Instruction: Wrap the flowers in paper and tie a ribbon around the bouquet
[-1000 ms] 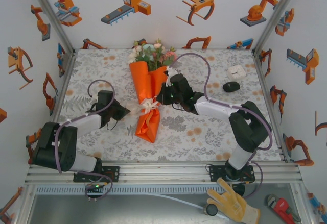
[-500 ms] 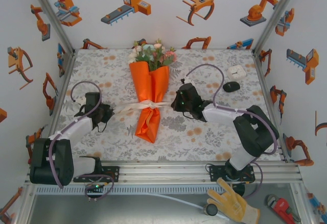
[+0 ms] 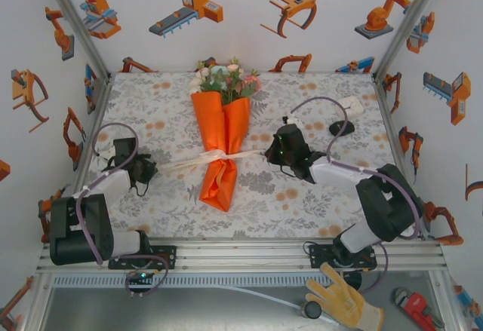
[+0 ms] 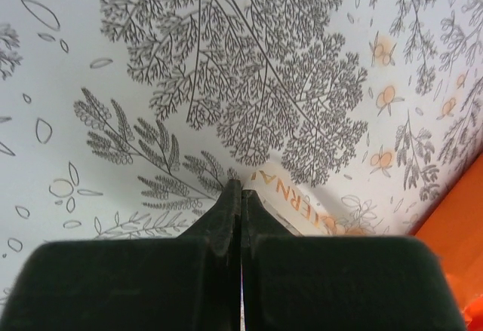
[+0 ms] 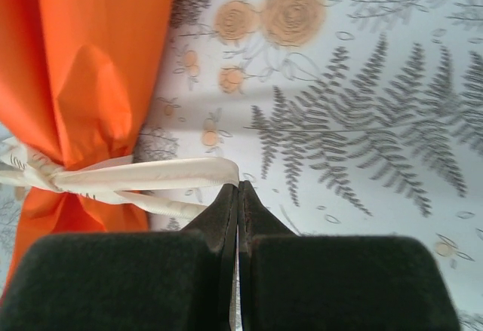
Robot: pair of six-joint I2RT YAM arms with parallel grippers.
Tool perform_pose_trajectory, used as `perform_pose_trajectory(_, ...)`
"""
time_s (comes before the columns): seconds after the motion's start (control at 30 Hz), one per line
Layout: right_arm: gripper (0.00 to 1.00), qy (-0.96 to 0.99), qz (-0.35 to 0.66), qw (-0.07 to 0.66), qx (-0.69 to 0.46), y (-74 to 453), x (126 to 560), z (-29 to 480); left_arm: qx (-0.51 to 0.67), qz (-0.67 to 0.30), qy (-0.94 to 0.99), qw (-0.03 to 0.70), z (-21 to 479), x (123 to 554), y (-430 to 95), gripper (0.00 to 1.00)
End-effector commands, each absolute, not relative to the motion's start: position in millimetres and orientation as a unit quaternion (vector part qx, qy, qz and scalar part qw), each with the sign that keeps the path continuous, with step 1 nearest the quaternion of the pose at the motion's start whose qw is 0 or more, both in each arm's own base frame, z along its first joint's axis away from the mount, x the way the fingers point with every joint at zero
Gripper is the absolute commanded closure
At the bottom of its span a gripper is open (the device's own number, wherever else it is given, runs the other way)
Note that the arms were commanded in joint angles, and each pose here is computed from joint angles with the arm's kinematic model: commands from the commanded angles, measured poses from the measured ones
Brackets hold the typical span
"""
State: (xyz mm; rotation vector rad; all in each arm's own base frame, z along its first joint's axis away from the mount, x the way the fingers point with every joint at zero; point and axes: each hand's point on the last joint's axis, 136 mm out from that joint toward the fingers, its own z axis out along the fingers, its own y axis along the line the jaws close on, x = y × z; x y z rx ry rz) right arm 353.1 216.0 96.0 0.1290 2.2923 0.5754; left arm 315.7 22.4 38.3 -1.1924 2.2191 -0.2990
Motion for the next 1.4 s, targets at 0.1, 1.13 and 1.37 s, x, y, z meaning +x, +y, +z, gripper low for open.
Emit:
perform_pose_trajectory(0.1, 1.00, 0.898, 0.185, 0.390, 0.086, 175.6, 349.7, 96.8, -0.455, -0.098, 0.838, 0.284, 21.5, 311.0, 38.9, 1.00)
perform_pose_trajectory(1.13, 1.00, 0.900, 0.145, 0.373, 0.174, 95.3, 336.2, 79.1, -0.468, -0.105, 0.822, 0.307, 25.8, 304.2, 69.1, 1.00)
perform_pose_trajectory(1.37, 0.72, 0.888, 0.229, 0.384, 0.109, 134.9, 342.8, 113.5, -0.366, -0.207, 0.822, 0.383, 74.5, 333.2, 29.4, 0.47)
